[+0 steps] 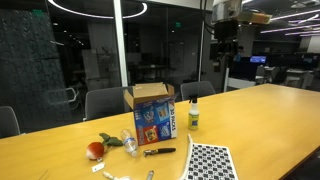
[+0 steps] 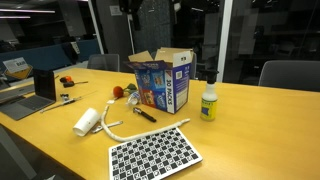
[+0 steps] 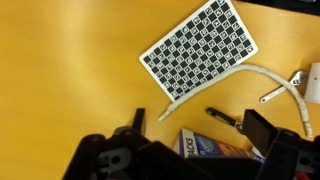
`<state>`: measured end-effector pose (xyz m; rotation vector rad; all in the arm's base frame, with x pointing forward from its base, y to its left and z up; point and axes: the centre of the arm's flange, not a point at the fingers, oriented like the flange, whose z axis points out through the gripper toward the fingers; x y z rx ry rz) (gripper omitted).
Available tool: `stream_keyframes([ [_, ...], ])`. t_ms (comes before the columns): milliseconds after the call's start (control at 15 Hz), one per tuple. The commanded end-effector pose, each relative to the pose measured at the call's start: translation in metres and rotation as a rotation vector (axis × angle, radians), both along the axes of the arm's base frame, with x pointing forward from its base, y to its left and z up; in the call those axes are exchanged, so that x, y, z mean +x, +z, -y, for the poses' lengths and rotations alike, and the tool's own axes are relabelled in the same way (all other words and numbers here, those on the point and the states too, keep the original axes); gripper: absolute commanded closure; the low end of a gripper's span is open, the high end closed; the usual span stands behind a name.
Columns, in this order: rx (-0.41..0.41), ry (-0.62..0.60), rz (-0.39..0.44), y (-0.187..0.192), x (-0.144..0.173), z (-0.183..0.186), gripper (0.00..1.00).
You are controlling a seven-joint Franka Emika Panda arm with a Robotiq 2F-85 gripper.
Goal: Put the roll of tape in the box
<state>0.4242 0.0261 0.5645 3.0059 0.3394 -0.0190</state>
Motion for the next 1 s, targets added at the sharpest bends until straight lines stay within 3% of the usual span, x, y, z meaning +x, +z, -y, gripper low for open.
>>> stream_keyframes([
  [0, -0.033, -0.200, -0.013, -0.006, -0.079, 0.012, 0.00],
  [533, -0.031, -0.458, -0.086, -0.020, -0.142, 0.044, 0.00],
  [600, -0.034, -0.405, -0.098, -0.022, -0.123, 0.038, 0.00],
  [933, -0.033, -0.438, -0.098, -0.025, -0.134, 0.043, 0.00],
])
